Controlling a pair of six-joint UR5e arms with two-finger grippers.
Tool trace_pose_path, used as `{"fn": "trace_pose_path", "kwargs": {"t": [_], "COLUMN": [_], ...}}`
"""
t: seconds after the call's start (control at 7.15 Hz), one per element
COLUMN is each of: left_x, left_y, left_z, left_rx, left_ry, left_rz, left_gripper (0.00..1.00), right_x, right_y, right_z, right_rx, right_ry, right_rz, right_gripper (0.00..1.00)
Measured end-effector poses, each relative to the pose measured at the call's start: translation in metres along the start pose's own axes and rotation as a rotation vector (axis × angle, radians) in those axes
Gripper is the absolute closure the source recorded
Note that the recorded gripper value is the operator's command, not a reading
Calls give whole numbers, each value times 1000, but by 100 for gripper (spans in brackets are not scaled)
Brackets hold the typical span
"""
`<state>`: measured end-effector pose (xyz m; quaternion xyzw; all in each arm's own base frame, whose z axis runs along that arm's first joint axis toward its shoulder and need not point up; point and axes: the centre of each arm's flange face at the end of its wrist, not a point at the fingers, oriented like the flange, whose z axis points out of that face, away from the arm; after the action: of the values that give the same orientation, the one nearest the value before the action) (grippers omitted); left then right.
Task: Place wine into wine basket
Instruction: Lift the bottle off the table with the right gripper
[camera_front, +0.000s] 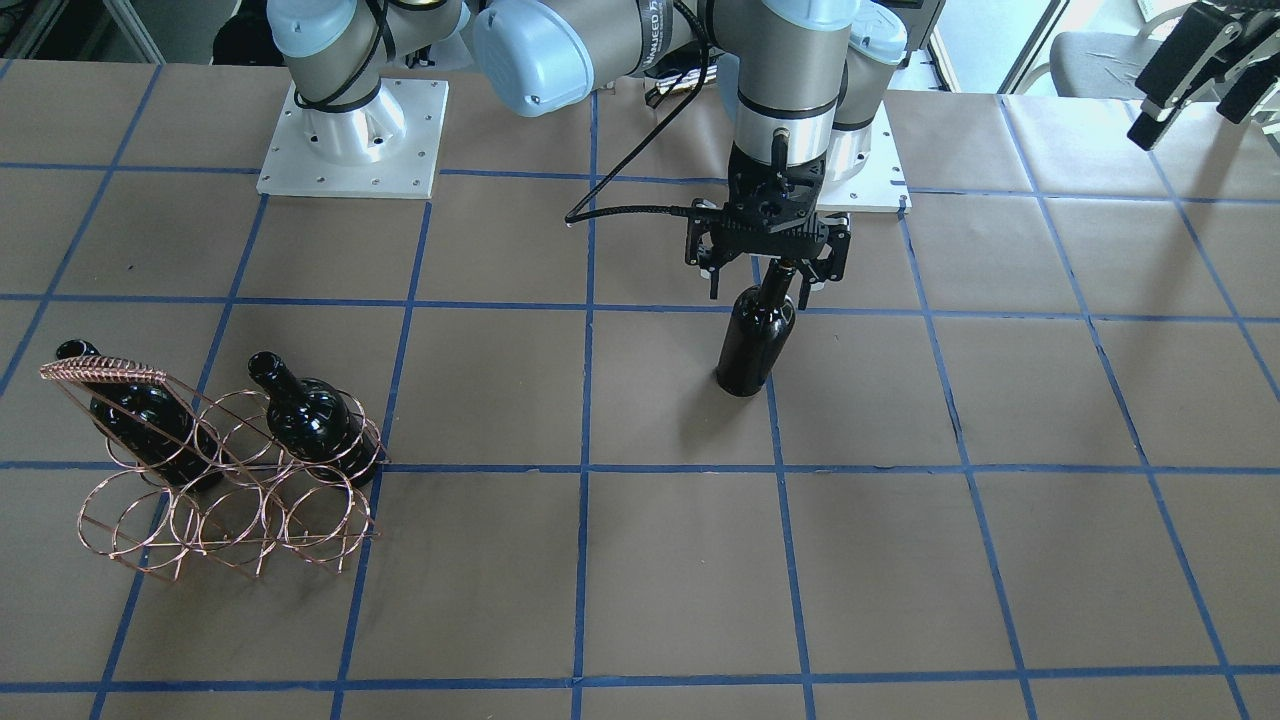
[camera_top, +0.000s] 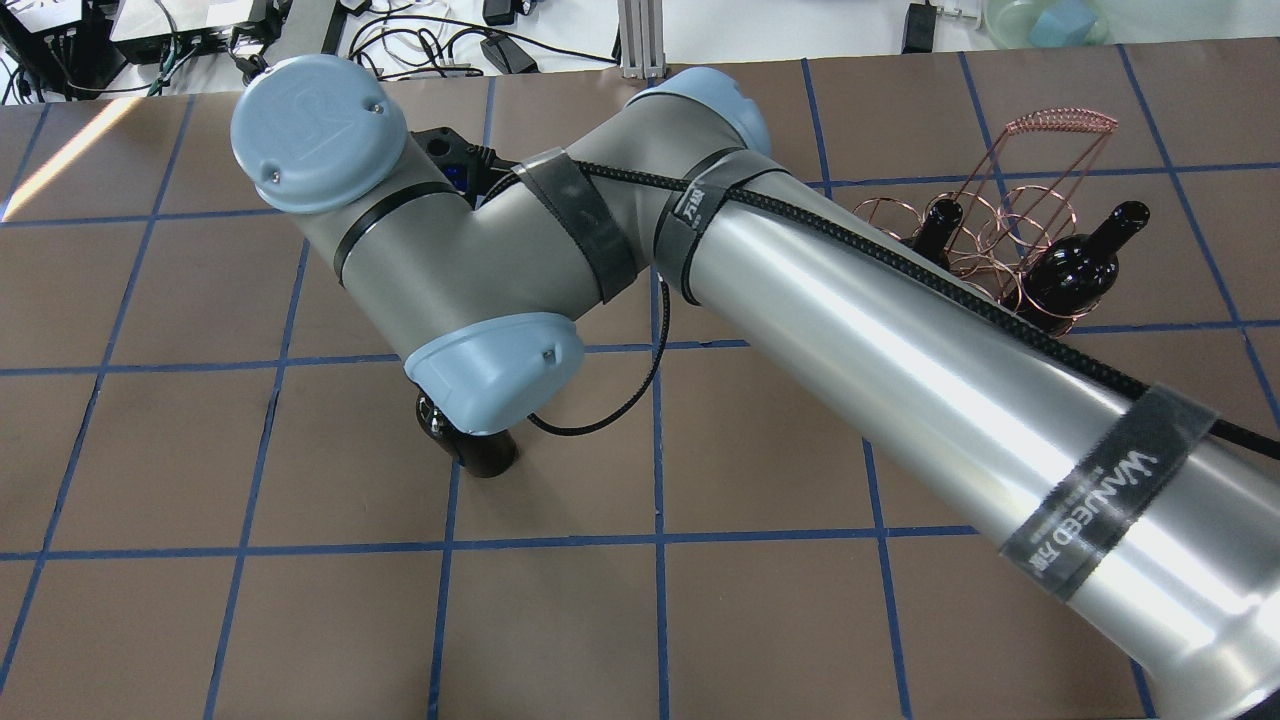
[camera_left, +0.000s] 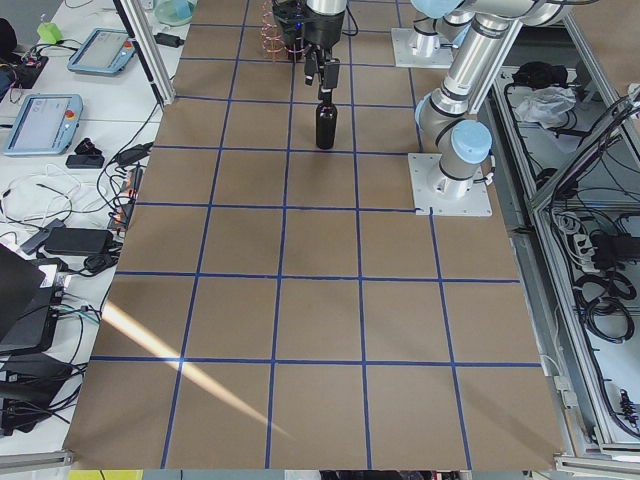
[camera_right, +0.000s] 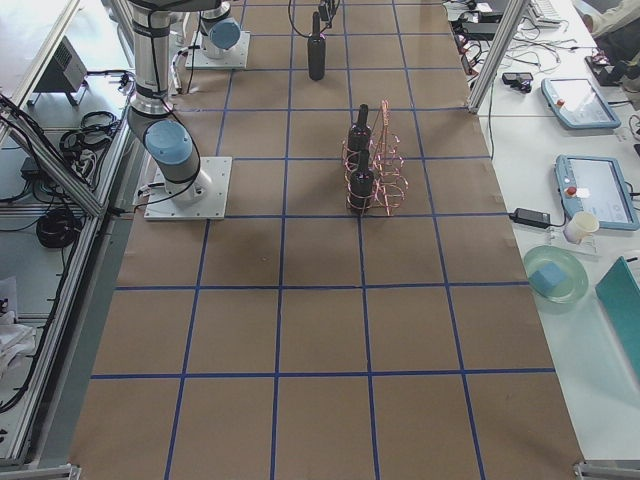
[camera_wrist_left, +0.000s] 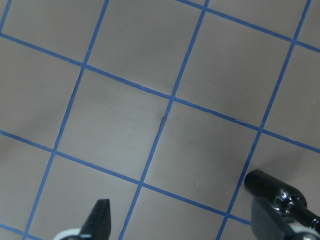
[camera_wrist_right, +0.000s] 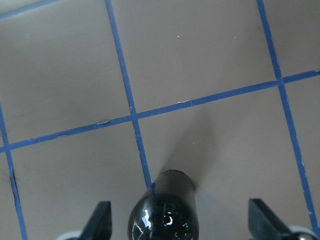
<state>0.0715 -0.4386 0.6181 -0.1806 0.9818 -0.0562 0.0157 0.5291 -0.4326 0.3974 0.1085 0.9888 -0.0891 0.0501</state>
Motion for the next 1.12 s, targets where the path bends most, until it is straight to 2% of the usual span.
{"fn": "trace_pose_path", "kwargs": {"t": [0.56, 0.7, 0.84, 1.12], "left_x": [0, 0, 0, 0], "left_y": [0, 0, 0, 0], "left_z": [0, 0, 0, 0], "left_rx": [0, 0, 0, 0], "left_ry": [0, 0, 0, 0], "left_rz": [0, 0, 0, 0], "left_gripper": [0, 0, 0, 0], "right_x": [-4, -5, -6, -8], "right_y": [23, 26, 27, 29], "right_z": [26, 28, 28, 28], "right_rx": [-36, -42, -50, -64], "right_ry": [34, 26, 9, -7], "right_rz": [-66, -75, -81, -79], "right_gripper": [1, 11, 16, 21]}}
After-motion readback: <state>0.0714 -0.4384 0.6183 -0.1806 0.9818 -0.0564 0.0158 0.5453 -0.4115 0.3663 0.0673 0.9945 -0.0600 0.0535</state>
